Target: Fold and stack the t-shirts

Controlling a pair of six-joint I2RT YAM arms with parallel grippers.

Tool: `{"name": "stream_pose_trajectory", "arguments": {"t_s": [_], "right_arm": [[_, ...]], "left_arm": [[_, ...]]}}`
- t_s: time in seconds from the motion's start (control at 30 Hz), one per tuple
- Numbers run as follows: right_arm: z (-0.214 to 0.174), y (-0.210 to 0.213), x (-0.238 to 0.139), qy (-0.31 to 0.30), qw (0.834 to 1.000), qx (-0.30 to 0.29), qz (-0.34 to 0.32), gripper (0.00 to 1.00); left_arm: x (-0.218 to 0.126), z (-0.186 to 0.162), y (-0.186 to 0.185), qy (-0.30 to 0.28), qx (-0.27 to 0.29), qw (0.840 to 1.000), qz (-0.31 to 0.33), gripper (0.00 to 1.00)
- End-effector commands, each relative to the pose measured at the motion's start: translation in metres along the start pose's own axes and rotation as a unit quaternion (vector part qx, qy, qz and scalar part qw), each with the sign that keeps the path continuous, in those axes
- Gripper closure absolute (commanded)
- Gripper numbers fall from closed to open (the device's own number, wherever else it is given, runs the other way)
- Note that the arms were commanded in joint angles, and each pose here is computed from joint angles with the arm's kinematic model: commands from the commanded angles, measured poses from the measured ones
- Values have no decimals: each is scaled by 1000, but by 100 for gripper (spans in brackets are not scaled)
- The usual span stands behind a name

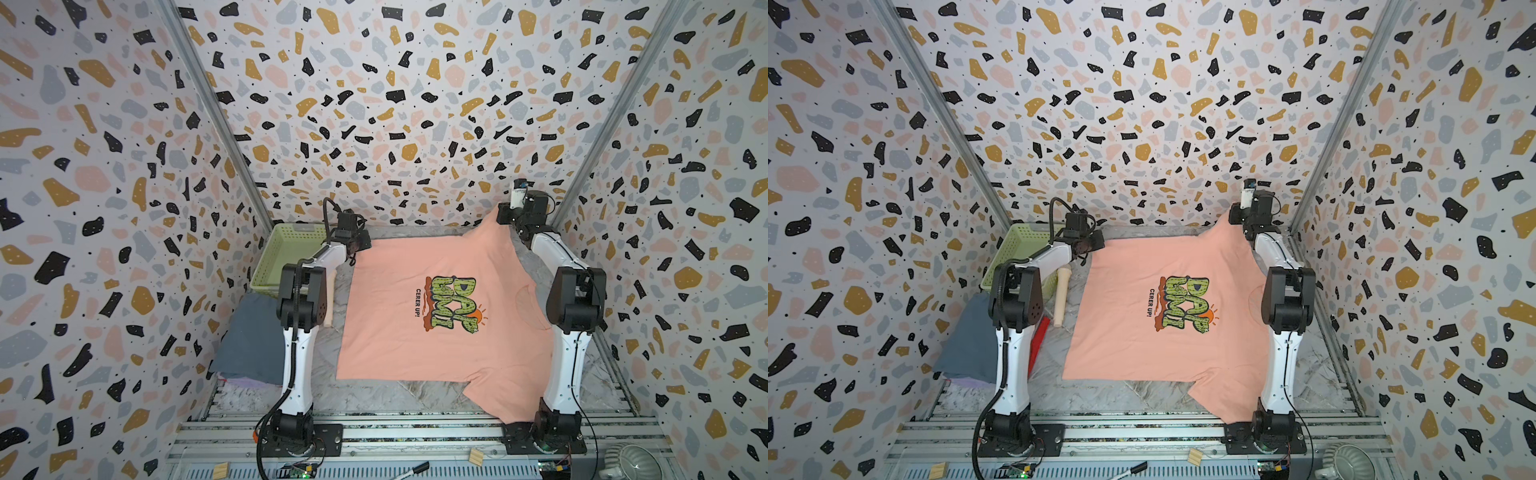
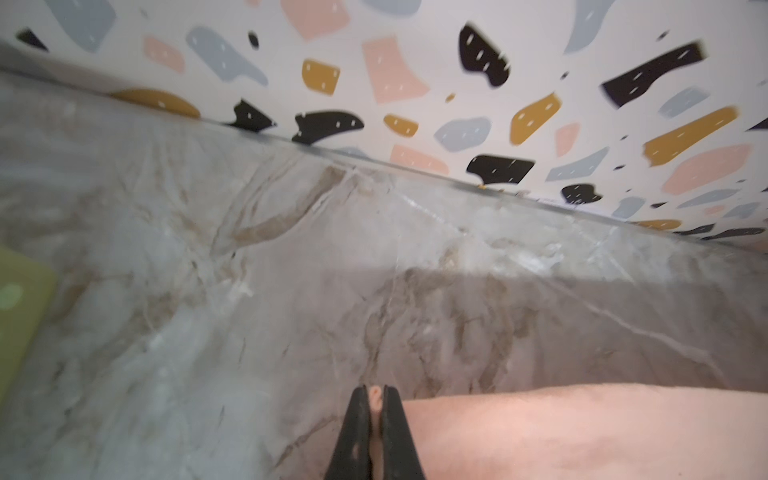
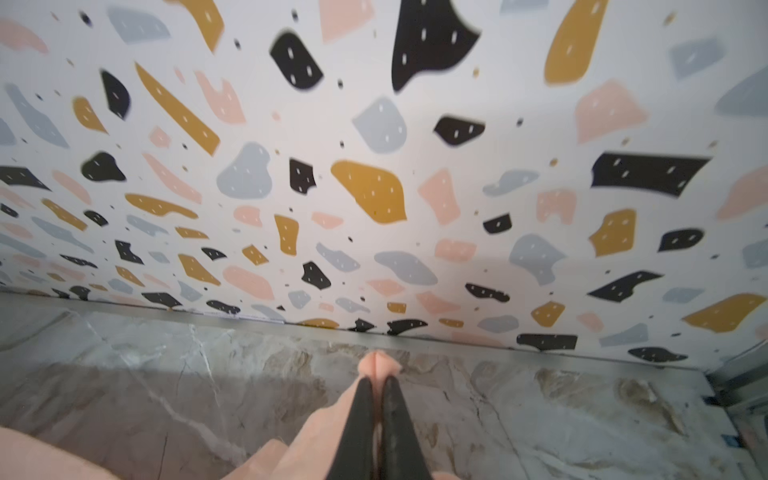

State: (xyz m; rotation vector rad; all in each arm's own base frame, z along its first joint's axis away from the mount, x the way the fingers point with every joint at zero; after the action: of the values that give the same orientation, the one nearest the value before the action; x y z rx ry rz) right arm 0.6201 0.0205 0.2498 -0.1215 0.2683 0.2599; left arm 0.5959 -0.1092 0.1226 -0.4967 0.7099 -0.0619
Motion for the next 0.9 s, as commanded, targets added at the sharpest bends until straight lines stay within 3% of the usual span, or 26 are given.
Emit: {"name": "stream_pose_trajectory", "arguments": {"t_s": [0.0, 0.17, 0.33, 0.53, 0.7, 0.73, 0.77, 0.83, 0.87], "right_arm": [[9, -8, -1, -14, 1000, 4, 0, 100], [1, -7, 6, -5, 1000, 8, 9, 100], [10, -3, -10, -6, 1000, -6, 12, 100], [23, 9, -63, -14, 999, -28, 5, 100], [-9, 30, -126, 6, 1000, -22, -9, 100], [-22, 33, -139, 16, 1000, -16, -17, 97], [-37, 36, -151, 29, 999, -8, -29, 84], [-63, 38, -172, 52, 997, 3, -54, 63], [-69, 38, -182, 56, 996, 4, -69, 49]], "left_arm": [[-10, 28, -11, -36, -5, 999, -32, 100], [-13, 37, -12, -42, -4, 998, -38, 100], [-30, 36, -13, -44, 1, 998, -42, 100], [-71, 23, -14, -48, 11, 997, -55, 100], [-118, -7, -1, -56, -8, 997, -55, 100], [-125, -18, 4, -52, -16, 997, -54, 100], [-133, -31, 10, -46, -25, 997, -51, 98], [-146, -55, 22, -34, -44, 998, -39, 65], [-151, -63, 29, -33, -46, 998, -27, 62]]}}
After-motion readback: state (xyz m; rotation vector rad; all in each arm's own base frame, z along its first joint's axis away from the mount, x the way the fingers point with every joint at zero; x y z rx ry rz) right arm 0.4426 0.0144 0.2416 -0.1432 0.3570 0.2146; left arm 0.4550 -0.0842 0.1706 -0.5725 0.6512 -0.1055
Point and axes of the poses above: each gripper's point midway between its finger pads, its own x axis out along the fingers, its own y axis along the line the jaws close on, z = x × y, the point moved 5 cm from there along -x, back along the fingers, and after that the axes turned 11 degrees about -x, right-handed, at the moved point
